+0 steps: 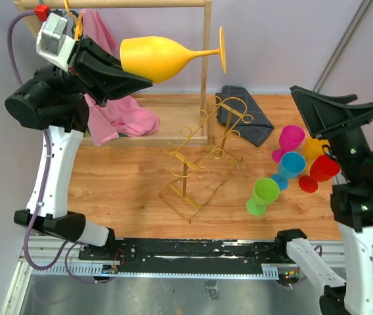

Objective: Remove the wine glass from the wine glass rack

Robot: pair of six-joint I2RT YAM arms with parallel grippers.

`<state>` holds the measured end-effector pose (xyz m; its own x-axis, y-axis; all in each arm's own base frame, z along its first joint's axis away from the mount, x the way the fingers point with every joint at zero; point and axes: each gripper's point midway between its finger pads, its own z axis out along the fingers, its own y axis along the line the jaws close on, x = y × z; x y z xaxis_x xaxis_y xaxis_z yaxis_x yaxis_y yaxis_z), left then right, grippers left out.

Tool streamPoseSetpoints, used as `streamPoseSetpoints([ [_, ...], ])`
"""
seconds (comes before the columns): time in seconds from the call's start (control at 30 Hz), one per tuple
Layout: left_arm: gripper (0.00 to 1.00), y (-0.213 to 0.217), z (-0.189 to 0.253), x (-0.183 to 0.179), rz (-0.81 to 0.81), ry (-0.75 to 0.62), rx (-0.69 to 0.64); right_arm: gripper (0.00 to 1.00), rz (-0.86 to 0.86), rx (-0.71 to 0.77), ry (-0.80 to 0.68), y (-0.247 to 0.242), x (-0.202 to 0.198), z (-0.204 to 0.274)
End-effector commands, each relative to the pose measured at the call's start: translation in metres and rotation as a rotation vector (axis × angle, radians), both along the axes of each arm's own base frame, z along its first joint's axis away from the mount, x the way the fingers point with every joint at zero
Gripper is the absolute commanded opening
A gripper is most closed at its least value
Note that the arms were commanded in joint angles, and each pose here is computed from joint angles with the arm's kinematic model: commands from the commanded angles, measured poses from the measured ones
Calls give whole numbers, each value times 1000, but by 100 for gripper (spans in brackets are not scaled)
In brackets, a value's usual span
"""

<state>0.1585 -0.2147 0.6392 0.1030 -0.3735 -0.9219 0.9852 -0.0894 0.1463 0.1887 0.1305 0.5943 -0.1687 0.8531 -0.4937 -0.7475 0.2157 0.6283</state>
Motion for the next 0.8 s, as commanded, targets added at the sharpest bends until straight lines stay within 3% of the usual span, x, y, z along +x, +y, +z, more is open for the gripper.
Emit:
streamPoseSetpoints([
  [0.0,0,-7,-15,16,-16,103,91,99,-245,-331,208,-19,9,-50],
  [0.17,0,-12,-17,54,72,178,83,99,-363,-381,249,-38,-2,-55],
  [0.3,0,-6,-10,123,401,190,23,99,-360,-351,281,-40,-7,-65],
  [0.4,0,-4,-12,151,511,211,21,98,-377,-337,289,-45,-14,-67],
  [0.57,0,-57,-48,131,501,158,173,99,-474,-375,346,-62,-18,-70],
  [0.77,0,-115,-83,79,445,41,309,99,-775,-417,484,-120,-30,-87],
])
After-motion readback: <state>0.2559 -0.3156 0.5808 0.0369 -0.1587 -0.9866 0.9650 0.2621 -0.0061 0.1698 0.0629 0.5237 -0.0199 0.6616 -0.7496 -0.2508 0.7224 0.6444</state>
